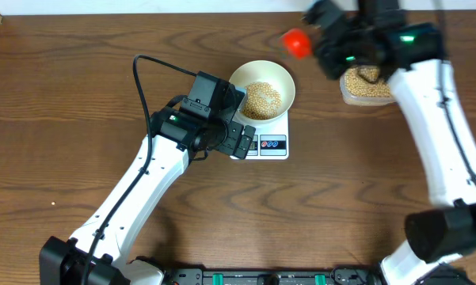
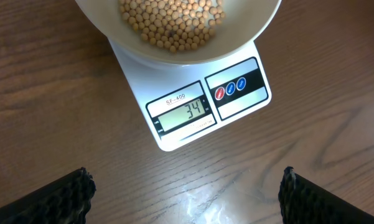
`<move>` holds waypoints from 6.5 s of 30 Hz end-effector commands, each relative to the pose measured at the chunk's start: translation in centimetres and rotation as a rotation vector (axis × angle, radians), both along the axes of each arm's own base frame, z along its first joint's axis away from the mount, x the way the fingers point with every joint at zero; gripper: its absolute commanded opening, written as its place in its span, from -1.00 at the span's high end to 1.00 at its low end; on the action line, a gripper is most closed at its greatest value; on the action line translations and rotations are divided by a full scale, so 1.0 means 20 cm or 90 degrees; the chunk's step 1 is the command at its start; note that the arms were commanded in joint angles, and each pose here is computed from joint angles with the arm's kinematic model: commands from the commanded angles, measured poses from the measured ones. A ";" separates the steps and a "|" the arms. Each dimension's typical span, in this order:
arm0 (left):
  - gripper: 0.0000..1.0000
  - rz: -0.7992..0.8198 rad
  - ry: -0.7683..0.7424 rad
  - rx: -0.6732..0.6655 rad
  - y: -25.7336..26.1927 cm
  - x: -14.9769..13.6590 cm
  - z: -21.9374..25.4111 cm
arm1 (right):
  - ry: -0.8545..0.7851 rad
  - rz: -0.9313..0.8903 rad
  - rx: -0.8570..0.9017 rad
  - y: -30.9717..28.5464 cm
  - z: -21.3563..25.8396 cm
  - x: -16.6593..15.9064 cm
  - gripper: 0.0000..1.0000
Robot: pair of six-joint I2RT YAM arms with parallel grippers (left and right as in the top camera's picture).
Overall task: Scoop item into bowl and weigh 50g on scale
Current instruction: 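Move the empty scoop with the right gripper back over the tub, then lower the scoop into the soybeans for a second scoop, then drag the red scoop through the soybeans and lift it filled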
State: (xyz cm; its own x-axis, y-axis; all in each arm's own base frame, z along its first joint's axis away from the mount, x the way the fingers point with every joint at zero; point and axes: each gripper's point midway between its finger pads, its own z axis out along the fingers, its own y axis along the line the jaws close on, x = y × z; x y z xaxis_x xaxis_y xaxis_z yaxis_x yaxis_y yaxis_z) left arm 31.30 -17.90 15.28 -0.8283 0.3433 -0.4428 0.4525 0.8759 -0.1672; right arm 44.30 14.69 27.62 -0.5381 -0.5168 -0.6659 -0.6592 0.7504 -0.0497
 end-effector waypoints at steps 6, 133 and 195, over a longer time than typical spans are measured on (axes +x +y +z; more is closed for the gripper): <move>-0.93 0.004 0.008 0.012 0.02 0.00 -0.04 | 0.045 -0.163 0.040 -0.47 0.07 -0.03 0.98; -0.93 0.004 0.008 0.012 0.02 0.00 -0.04 | 0.279 -0.362 -0.098 -0.77 -0.81 0.08 0.98; -0.93 0.004 0.008 0.012 0.02 0.00 -0.04 | 0.286 -0.339 0.364 -1.00 -0.47 0.04 0.98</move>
State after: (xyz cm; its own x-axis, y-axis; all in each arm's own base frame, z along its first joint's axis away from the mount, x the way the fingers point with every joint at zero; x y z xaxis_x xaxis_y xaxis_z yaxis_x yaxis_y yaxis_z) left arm 31.30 -17.90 15.28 -0.8283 0.3433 -0.4428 0.4525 0.8759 -0.1672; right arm 45.28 -6.27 15.22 -0.9113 0.1928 -0.3637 -0.0288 0.8515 0.5236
